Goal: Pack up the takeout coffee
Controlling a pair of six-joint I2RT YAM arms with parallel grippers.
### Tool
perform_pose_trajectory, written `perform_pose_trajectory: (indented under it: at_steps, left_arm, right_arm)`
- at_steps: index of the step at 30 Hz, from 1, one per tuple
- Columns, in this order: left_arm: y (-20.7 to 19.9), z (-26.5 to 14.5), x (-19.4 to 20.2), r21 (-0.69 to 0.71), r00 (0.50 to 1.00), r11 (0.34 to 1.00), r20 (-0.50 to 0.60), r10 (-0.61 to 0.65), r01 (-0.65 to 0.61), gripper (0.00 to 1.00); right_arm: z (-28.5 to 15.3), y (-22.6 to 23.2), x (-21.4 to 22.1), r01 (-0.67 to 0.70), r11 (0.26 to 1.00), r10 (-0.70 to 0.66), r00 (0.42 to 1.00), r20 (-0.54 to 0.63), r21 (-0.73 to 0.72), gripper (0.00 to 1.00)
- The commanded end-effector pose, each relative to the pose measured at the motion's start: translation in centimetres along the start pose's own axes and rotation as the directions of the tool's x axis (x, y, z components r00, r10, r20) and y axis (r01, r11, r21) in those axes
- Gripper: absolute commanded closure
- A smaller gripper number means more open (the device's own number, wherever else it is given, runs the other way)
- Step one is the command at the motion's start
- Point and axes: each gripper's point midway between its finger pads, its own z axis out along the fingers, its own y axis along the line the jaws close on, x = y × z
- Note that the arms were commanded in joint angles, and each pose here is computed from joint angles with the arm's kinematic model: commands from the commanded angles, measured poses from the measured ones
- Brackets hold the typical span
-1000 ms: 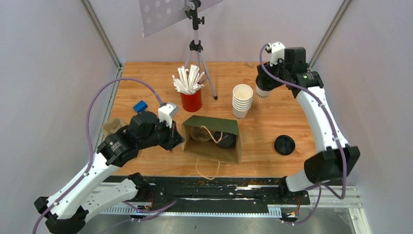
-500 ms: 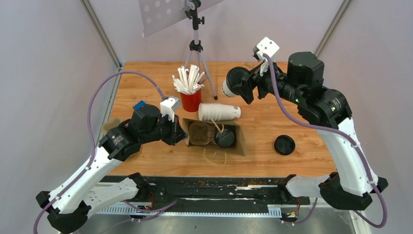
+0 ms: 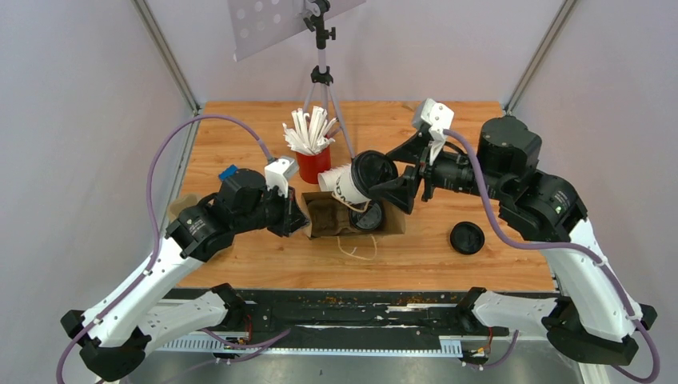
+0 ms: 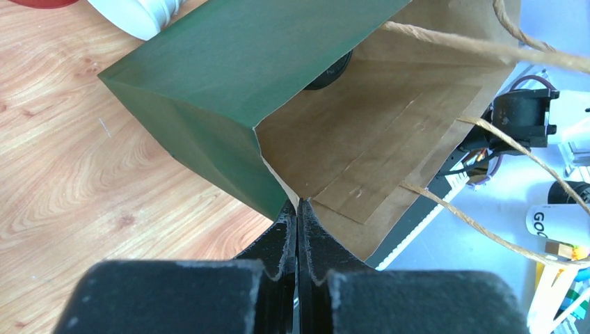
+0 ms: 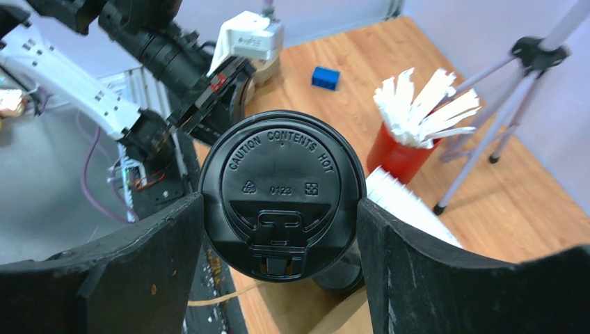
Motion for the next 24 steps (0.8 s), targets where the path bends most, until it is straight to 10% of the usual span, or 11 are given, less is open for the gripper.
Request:
perform_pose_trajectory:
  at_steps: [1,14,24]
  left_arm:
    - [-0.7,-0.7,-1.5,0.013,0.999,1.000,0.037,0.000,0.000,1.00]
    - [-0.8,-0.7,-1.6,0.016,0.999,1.000,0.042,-0.005,0.005,1.00]
    - [-0.9,-0.9,-1.5,0.020,0.999,1.000,0.050,-0.010,0.009,1.00]
  right_arm:
    - [0.3,2.3,-0.7,0.006,0.992,0.002,0.998,0.063,-0.127,0.34]
    - [-1.1,4.0,-5.7,0.025,0.981,0.017,0.977,0.214,-0.190,0.33]
    - [1.3,5.8,0.2,-0.005,0.968,0.027,0.996,0.087,-0.252,0.33]
